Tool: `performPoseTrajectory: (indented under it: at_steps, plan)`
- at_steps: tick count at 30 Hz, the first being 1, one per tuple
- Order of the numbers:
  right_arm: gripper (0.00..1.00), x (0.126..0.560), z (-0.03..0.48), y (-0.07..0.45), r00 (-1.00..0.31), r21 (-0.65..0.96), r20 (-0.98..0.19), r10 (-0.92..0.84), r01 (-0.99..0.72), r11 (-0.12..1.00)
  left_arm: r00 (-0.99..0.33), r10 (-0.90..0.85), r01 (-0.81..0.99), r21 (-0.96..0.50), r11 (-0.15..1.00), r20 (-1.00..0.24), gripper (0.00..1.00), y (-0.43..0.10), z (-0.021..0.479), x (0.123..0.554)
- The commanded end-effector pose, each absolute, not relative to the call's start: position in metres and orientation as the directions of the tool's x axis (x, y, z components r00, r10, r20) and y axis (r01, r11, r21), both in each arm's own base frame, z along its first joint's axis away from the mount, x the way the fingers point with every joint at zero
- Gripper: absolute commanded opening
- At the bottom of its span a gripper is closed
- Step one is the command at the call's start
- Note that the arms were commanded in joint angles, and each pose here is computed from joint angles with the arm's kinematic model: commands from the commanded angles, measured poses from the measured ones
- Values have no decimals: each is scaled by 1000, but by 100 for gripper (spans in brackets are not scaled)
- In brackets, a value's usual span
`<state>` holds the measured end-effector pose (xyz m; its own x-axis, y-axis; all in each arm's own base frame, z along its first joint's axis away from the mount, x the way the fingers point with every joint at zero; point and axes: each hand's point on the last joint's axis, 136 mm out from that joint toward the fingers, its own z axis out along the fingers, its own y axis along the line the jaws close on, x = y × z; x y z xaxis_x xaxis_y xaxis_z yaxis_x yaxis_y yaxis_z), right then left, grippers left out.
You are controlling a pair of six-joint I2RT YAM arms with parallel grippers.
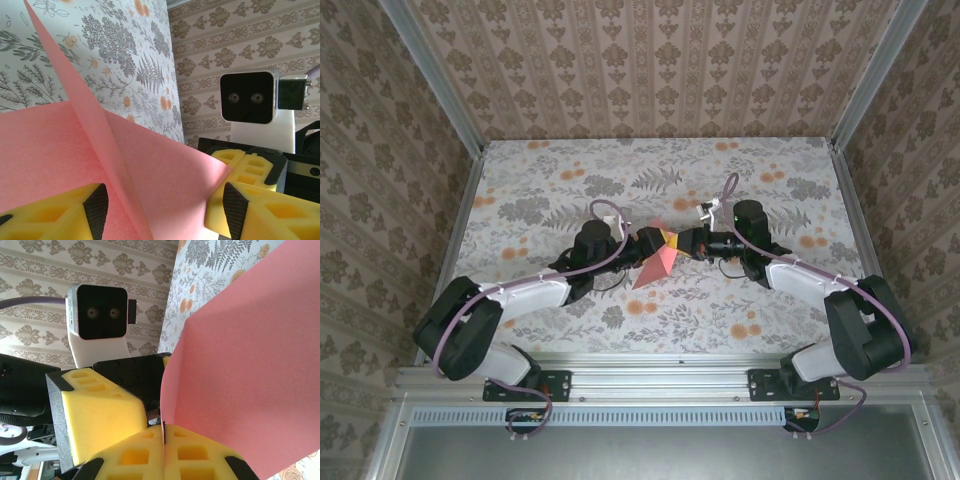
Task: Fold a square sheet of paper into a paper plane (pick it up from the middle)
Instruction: Turn over the paper at the center of the table.
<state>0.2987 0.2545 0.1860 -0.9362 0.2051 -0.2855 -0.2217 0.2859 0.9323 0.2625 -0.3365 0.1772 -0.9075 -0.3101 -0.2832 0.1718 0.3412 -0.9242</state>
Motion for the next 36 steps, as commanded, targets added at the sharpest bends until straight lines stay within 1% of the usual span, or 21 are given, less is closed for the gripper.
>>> performPoseTrajectory:
  at_steps: [1, 10, 16, 27, 36]
  plan:
    - [0, 296, 198, 253, -929, 934, -307, 208, -253, 251, -908, -300, 212, -938, 273, -293, 63, -348, 202, 263]
    - [0, 300, 191, 250, -931, 937, -292, 219, -232, 262, -904, -282, 247, -931, 270, -322, 51, -348, 213, 259]
    - [0, 303, 184, 250, -935, 939, -276, 224, -213, 271, -908, -264, 249, -927, 281, -324, 46, -347, 211, 256]
    - [0, 304, 174, 250, -940, 940, -257, 224, -189, 283, -915, -248, 241, -923, 299, -319, 29, -346, 205, 254]
    - [5, 305, 171, 247, -939, 938, -254, 231, -182, 295, -914, -247, 239, -919, 315, -322, 18, -343, 202, 254]
